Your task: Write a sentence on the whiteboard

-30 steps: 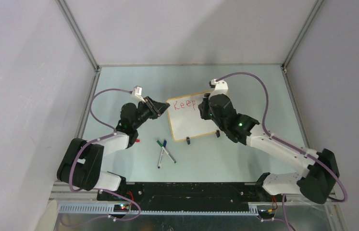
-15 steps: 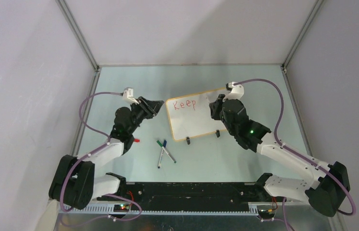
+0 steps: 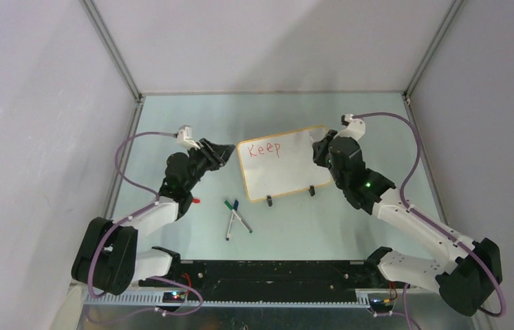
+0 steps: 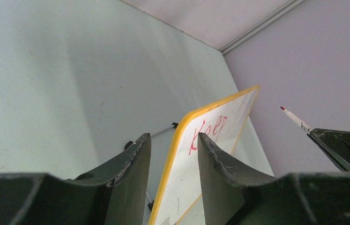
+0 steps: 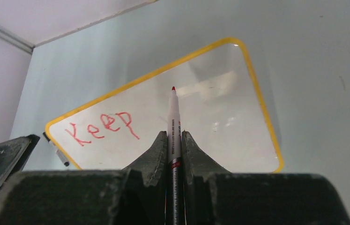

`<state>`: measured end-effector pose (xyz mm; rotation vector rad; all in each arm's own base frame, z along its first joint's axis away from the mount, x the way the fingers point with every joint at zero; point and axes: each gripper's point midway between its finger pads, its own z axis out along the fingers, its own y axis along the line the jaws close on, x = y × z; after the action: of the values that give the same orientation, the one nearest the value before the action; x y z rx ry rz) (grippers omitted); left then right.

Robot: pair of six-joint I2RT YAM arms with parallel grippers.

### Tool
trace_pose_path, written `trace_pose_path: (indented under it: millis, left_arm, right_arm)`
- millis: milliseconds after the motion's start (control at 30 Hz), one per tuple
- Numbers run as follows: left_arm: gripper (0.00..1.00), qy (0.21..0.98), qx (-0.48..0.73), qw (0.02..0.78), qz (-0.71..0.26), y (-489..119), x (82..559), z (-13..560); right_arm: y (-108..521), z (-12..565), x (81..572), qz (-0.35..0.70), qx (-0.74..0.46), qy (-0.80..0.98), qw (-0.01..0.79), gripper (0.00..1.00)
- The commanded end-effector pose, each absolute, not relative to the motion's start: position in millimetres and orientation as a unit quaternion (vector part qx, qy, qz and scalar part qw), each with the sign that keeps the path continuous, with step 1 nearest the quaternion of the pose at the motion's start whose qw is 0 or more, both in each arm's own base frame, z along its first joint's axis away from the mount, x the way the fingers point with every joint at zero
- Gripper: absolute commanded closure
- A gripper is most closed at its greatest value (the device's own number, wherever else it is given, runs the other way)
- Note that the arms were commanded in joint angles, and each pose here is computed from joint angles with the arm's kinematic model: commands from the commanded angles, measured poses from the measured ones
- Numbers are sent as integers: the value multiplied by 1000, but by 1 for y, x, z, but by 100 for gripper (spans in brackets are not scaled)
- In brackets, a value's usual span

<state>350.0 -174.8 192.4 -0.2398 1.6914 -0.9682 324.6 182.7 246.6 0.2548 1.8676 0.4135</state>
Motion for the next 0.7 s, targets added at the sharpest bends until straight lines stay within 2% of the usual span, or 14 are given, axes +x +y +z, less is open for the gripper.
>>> trace_pose_path:
  millis: [0, 467, 667]
  left_arm:
    - [53, 707, -88, 559, -423, -181, 356, 200]
    - [53, 712, -77, 539, -444, -192, 359, 195]
    - [60, 712, -72, 533, -451, -196, 359, 195]
  right_arm:
    - [158, 253, 324, 178, 149, 783, 577, 100]
    - [98, 215, 345, 176, 226, 803, 523, 100]
    - [93, 185, 357, 201, 254, 821, 469, 100]
